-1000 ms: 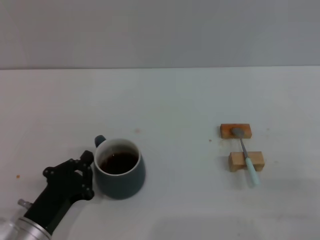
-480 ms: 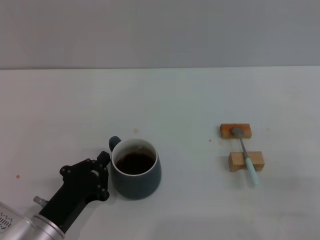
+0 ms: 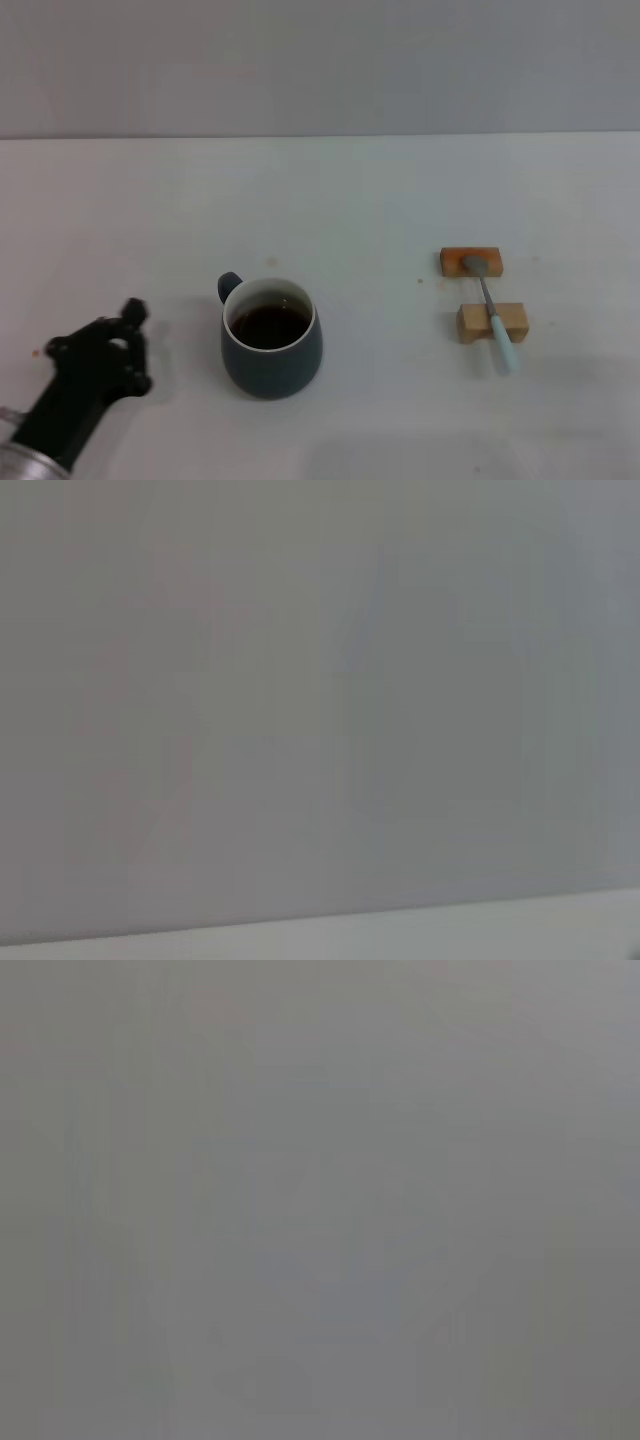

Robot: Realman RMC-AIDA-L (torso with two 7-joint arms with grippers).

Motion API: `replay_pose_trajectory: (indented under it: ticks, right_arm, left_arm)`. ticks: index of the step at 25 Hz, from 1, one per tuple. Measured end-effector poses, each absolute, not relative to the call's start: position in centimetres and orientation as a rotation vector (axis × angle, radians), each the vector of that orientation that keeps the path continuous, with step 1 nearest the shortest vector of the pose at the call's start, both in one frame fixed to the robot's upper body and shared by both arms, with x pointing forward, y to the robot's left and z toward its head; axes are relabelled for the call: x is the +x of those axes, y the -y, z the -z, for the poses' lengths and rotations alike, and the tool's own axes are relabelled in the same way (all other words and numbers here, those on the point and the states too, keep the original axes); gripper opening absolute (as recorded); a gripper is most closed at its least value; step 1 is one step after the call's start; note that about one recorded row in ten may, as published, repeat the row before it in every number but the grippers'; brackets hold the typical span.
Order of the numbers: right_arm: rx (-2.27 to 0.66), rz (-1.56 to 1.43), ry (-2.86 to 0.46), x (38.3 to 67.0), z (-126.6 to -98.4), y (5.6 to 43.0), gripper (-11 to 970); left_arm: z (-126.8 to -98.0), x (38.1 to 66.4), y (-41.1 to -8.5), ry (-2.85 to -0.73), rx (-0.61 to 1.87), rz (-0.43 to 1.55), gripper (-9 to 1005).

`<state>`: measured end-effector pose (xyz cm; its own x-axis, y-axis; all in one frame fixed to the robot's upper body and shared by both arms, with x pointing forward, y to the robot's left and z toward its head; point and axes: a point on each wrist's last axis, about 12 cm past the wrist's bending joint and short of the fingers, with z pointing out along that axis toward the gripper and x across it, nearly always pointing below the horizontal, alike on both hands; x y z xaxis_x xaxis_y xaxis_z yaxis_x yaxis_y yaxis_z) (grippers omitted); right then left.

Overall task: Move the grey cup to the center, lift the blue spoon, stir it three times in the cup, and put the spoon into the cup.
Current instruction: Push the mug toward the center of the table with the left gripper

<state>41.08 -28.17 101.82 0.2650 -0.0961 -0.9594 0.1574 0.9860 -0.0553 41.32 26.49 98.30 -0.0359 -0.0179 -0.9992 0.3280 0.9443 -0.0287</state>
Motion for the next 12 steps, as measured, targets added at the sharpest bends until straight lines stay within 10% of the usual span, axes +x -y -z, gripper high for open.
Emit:
replay_pose_trajectory:
  ticks: [12]
  right_arm:
    - [0.024,-0.001,-1.269,39.3,-102.2,24.9,658]
  left_arm:
    - [-98.6,37.6,-32.2,-1.548,-0.033,0.091,115]
